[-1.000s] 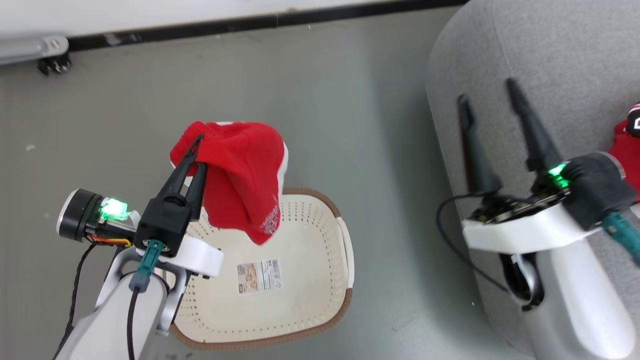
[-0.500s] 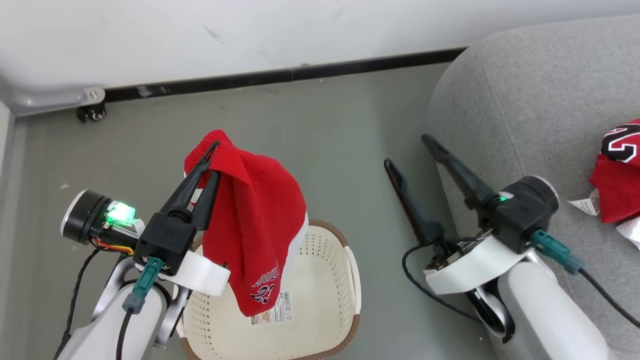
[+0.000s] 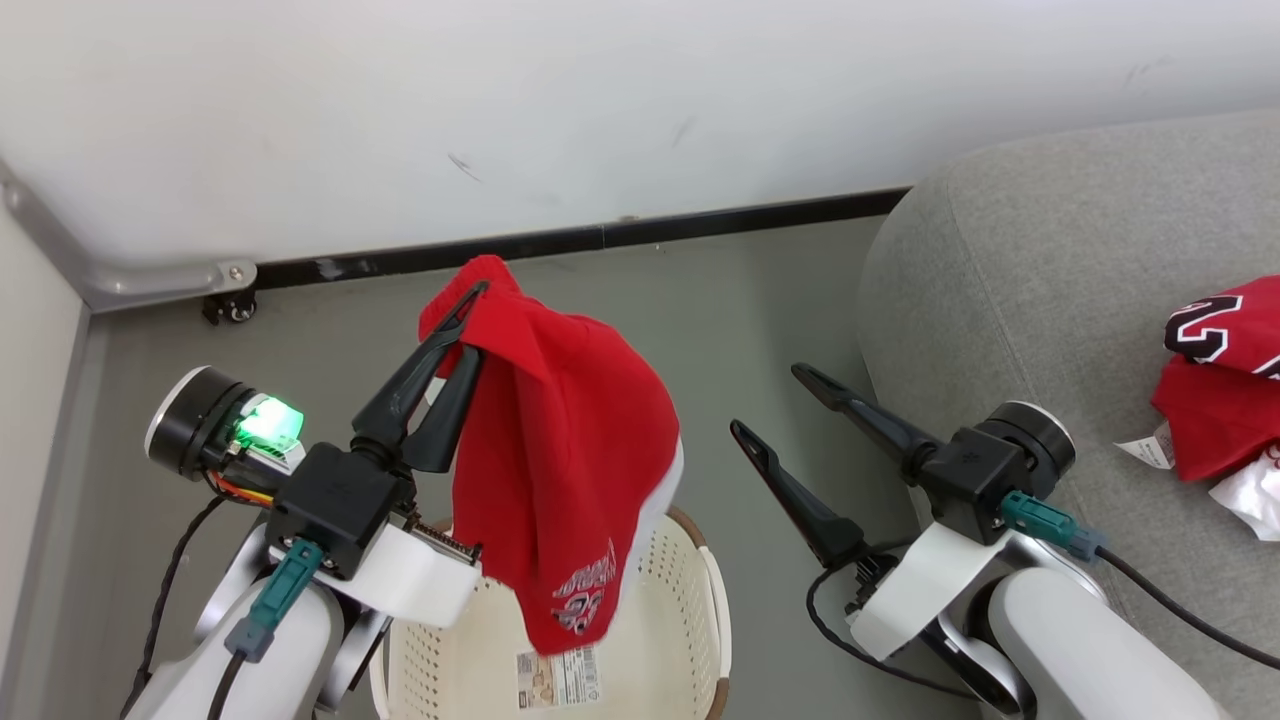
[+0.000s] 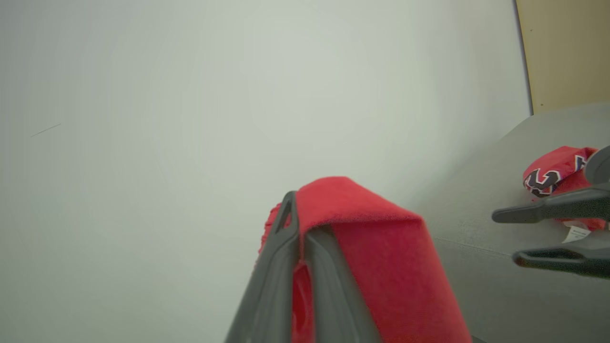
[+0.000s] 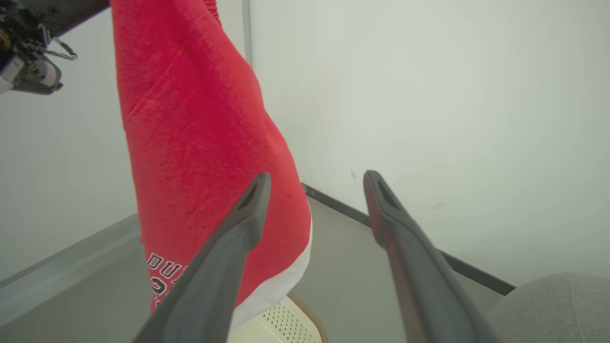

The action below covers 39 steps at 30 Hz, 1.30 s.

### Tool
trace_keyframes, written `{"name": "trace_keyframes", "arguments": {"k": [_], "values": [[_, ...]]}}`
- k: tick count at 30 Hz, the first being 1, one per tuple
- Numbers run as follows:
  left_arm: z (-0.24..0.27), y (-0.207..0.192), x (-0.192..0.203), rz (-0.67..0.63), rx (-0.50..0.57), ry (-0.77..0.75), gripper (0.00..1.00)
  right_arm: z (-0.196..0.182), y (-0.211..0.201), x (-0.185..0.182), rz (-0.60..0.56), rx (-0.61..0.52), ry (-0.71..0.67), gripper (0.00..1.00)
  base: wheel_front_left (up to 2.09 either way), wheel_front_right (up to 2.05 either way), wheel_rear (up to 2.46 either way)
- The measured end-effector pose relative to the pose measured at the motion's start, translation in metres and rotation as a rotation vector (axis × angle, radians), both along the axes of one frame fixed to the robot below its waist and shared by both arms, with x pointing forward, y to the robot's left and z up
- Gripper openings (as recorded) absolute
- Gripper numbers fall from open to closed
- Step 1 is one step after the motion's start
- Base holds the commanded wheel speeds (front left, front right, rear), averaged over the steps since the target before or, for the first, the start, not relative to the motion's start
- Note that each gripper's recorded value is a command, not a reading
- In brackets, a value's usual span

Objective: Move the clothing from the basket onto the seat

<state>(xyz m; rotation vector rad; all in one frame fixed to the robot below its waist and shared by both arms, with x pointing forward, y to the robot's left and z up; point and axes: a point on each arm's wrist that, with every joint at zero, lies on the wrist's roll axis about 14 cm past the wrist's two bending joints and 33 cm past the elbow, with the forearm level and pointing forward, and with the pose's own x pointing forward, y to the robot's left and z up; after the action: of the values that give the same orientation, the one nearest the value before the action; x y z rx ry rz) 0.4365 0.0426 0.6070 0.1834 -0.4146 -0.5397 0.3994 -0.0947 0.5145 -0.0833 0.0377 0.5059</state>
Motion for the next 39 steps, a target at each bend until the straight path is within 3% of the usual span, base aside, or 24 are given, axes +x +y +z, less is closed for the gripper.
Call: {"name": "trace_keyframes", "arguments": {"k": [18,39], "values": [[0.039,-0.012,-0.043,-0.1,-0.014,-0.087,0.0,-0.004,0.028,-0.046,0.178,-0.089,0.079,1.0,0.0,0.0,0.0],[0.049,-0.018,-0.071,-0.166,-0.006,-0.113,0.0,0.014,0.05,-0.046,0.309,-0.149,0.088,1.0,0.0,0.0,0.0]]}}
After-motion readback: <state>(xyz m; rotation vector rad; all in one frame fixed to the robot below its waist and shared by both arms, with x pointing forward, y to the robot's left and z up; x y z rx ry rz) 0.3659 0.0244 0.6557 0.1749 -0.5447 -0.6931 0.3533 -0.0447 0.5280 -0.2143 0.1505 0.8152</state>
